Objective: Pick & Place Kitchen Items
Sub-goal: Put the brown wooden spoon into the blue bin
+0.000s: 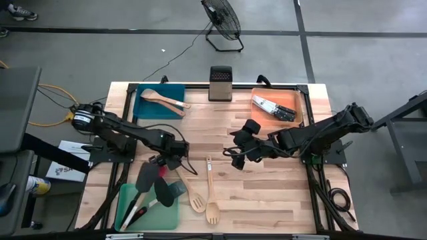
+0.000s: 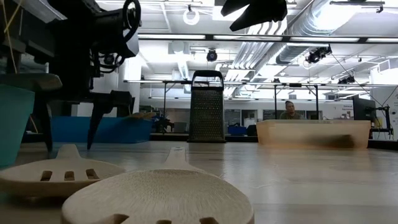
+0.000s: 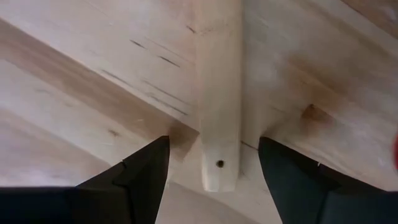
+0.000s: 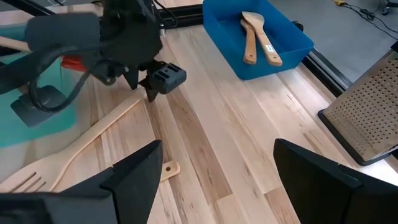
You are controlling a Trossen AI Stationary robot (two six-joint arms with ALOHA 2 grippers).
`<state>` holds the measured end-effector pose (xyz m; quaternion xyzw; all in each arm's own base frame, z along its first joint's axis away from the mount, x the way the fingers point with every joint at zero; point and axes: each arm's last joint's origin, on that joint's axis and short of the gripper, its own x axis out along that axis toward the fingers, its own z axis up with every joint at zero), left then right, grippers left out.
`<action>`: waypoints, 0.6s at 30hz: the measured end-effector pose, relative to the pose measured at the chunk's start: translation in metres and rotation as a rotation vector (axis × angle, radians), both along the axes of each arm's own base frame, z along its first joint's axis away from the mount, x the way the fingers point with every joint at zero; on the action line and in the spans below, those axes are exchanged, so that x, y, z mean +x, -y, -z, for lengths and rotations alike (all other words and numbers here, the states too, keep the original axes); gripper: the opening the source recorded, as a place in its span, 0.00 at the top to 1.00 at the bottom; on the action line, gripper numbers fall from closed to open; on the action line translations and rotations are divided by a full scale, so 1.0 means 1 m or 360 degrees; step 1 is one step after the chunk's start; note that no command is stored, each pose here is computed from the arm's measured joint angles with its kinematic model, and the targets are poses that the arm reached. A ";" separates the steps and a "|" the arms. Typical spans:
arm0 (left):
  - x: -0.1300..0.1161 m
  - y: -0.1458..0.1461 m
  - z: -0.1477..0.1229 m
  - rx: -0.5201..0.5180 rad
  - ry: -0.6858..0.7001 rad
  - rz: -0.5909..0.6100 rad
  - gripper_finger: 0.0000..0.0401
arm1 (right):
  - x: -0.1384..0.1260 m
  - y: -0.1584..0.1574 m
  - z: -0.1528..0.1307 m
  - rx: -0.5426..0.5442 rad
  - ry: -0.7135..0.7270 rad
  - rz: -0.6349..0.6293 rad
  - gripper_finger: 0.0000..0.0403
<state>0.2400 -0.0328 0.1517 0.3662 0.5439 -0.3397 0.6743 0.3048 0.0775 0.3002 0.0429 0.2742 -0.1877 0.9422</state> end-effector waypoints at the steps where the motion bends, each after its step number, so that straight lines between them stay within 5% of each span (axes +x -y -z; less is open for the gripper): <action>1: 0.001 0.000 0.002 -0.0002 -0.0013 0.0001 0.39 | 0.000 0.000 0.000 0.0000 -0.0001 0.0000 0.26; 18: 0.002 0.001 0.006 -0.0032 -0.0050 0.0001 0.41 | -0.001 0.000 0.001 -0.0004 -0.0016 0.0001 0.26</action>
